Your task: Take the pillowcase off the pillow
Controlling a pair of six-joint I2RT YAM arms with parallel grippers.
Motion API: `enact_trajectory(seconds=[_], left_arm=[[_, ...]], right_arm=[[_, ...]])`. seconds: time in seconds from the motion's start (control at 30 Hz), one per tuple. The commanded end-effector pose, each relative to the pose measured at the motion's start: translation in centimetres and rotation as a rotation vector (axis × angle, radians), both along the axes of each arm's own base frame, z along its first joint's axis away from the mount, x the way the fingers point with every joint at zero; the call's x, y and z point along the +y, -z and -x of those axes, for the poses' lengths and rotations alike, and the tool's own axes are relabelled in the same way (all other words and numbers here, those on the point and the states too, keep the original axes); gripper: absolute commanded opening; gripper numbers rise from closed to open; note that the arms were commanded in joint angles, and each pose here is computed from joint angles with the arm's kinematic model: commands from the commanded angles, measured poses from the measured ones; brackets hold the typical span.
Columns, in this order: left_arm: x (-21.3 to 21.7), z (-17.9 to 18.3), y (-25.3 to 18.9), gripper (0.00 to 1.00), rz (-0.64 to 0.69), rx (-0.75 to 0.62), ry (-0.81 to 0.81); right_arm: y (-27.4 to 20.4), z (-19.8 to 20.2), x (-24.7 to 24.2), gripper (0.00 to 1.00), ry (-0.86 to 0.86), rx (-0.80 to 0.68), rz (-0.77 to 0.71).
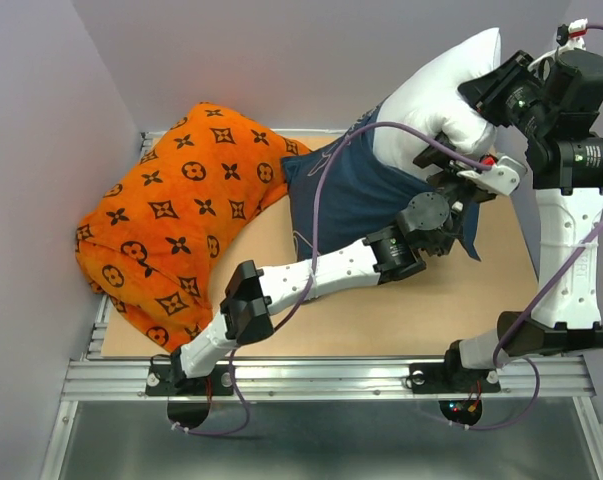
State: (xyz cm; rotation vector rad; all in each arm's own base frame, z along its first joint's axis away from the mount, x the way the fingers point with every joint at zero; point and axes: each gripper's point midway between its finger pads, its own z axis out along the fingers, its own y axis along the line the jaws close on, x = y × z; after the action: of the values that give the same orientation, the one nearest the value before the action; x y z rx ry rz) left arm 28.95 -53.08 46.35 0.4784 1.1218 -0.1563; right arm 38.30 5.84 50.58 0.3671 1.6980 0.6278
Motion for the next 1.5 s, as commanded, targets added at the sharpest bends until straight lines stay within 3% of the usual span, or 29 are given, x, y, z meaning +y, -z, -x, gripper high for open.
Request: enact_trajectory(seconds=[0.0, 0.07, 0.13, 0.2, 0.23, 0.27, 0.3, 0.33, 0.37, 0.43, 0.47, 0.7, 0.83, 1.03, 1.23, 1.47], left_arm=[[5.5, -3.3, -6.6, 0.99, 0.212, -0.055, -0.111], [6.4, -3.9, -7.5, 0.99, 0.247, -0.057, -0.125], [7.1, -4.5, -8.3, 0.66, 0.267, -0.064, -0.116], [7.8, -5.0, -8.7, 0.15, 0.291, -0.058, -0.122], [8.7, -5.5, -8.7, 0.00, 0.329, -0.032, -0.147], [9.4, -5.7, -9.0, 0.00, 0.357, -0.018, -0.157], [10.1, -5.9, -9.1, 0.00, 0.383, -0.003, -0.168], [11.4, -6.8, -8.3, 0.00, 0.435, 0.042, -0.216], [12.8, -7.2, -8.4, 0.00, 0.476, 0.064, -0.252], [15.9, -8.6, -7.4, 0.00, 0.554, 0.128, -0.351], [17.2, -9.2, -7.1, 0.00, 0.583, 0.145, -0.386], [26.4, -12.1, -5.9, 0.00, 0.799, 0.265, -0.497], [28.6, -12.4, -4.9, 0.00, 0.789, 0.315, -0.485], [30.9, -11.5, -5.9, 0.00, 0.814, 0.324, -0.457], [32.3, -11.0, -4.5, 0.00, 0.806, 0.354, -0.429], [34.3, -11.6, -4.3, 0.00, 0.789, 0.365, -0.438]], right_arm=[[-6.2, 3.3, 1.2, 0.00, -0.066, -0.214, -0.024], [-6.0, 3.2, 1.4, 0.01, -0.075, -0.207, -0.027], [-5.9, 3.1, 1.7, 0.01, -0.095, -0.201, -0.037], [-5.7, 2.8, 2.0, 0.01, -0.112, -0.197, -0.040], [-5.7, 2.7, 2.2, 0.01, -0.121, -0.198, -0.042], [-5.6, 2.3, 2.3, 0.06, -0.129, -0.197, -0.042], [-5.5, 2.2, 2.3, 0.17, -0.129, -0.197, -0.038], [-5.4, 2.0, 2.4, 0.47, -0.136, -0.196, -0.037], [-5.6, 1.9, 2.4, 0.60, -0.138, -0.199, -0.035], [-5.5, 1.4, 2.5, 0.81, -0.149, -0.199, -0.027], [-5.8, 1.4, 2.6, 0.84, -0.151, -0.208, -0.026], [-5.5, 1.3, 3.3, 0.95, -0.195, -0.201, -0.027], [0.2, 1.2, 6.6, 0.94, -0.305, -0.081, -0.044], [9.4, -0.3, 9.4, 0.92, -0.305, 0.032, -0.011], [8.9, 0.1, 12.7, 1.00, -0.457, -0.106, -0.151], [5.4, 0.7, 13.7, 1.00, -0.473, -0.276, -0.276]])
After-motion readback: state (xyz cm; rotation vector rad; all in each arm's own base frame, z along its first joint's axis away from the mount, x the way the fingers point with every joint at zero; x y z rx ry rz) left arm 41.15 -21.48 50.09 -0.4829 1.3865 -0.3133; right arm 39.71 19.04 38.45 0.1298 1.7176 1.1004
